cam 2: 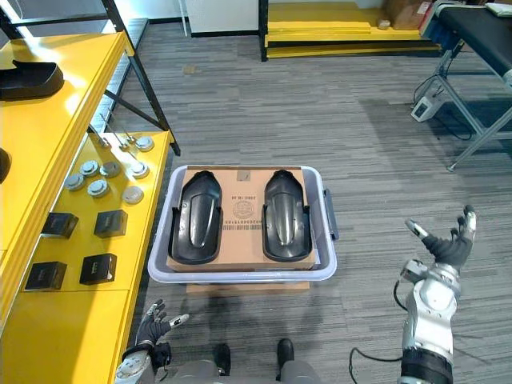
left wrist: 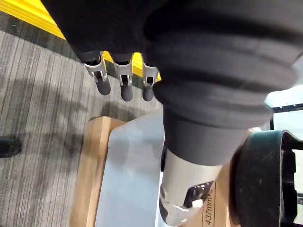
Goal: Walk over and take plastic housings, then place them on the shelf
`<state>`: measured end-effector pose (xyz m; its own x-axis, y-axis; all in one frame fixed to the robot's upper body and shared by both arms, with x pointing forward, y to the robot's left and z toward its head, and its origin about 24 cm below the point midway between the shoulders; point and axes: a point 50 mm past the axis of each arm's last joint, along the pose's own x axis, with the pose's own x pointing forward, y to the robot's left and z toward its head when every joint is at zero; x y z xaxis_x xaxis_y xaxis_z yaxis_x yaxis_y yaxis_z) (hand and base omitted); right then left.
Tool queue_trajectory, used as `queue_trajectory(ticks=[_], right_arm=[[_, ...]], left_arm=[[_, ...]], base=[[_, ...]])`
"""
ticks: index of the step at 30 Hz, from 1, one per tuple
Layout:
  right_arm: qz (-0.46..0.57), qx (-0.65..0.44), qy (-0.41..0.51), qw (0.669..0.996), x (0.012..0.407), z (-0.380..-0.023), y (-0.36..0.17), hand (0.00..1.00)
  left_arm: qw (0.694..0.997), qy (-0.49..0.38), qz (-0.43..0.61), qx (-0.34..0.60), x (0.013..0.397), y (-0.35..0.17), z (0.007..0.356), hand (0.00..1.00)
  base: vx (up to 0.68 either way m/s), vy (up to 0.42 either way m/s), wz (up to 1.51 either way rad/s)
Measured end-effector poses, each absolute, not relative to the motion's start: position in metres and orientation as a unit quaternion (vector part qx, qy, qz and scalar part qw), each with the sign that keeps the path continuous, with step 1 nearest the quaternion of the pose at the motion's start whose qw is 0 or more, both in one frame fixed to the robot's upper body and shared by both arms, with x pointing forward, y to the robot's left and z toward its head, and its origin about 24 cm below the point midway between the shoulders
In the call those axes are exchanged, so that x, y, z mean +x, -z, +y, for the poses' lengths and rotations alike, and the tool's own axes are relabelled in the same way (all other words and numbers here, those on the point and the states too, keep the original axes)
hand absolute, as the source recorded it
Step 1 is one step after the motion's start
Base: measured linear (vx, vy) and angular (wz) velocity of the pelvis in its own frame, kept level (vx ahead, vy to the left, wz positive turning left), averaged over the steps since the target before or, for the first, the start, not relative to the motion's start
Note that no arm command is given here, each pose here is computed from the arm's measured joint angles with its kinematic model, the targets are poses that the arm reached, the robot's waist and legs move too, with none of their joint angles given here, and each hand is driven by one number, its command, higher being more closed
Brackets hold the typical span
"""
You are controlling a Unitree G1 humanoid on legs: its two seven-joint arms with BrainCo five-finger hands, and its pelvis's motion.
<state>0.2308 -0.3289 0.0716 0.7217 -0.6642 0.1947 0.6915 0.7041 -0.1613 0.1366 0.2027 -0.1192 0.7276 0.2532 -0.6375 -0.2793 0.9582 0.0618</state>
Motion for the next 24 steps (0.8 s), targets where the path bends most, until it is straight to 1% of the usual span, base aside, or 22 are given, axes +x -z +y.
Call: queue_trajectory(ticks=[3,7,10,12,17,23,24], right_arm=[[-0.067,-0.151,0.324,0.931,0.253,-0.309,-0.077,0.0],[-0.024,-0.152,0.308,0.939,0.279,-0.301,-0.066,0.0],[0.015,-0.144,0.306,0.941,0.299,-0.296,-0.058,0.0],[0.034,-0.146,0.289,0.946,0.318,-0.286,-0.06,0.0],[0.052,-0.152,0.272,0.949,0.346,-0.275,-0.072,0.0],[0.081,-0.159,0.269,0.947,0.36,-0.271,-0.075,0.0],[0.091,-0.158,0.269,0.946,0.362,-0.271,-0.074,1.0]], left_arm=[[0.93,-0.138,0.339,-0.019,0.138,0.119,0.2,0.0],[0.931,-0.135,0.338,-0.023,0.138,0.119,0.197,0.0],[0.938,-0.126,0.323,-0.029,0.145,0.115,0.192,0.0],[0.942,-0.123,0.311,-0.032,0.148,0.112,0.19,0.0],[0.943,-0.132,0.302,-0.044,0.151,0.11,0.19,0.0],[0.951,-0.124,0.281,-0.041,0.167,0.103,0.183,0.0],[0.951,-0.129,0.278,-0.042,0.17,0.102,0.183,0.0]], base=[[-0.01,0.01,0.3],[-0.05,0.021,0.26],[-0.11,0.031,0.2],[-0.12,0.02,0.29],[-0.12,0.021,0.21],[-0.12,0.023,0.11],[-0.09,0.01,0.05]])
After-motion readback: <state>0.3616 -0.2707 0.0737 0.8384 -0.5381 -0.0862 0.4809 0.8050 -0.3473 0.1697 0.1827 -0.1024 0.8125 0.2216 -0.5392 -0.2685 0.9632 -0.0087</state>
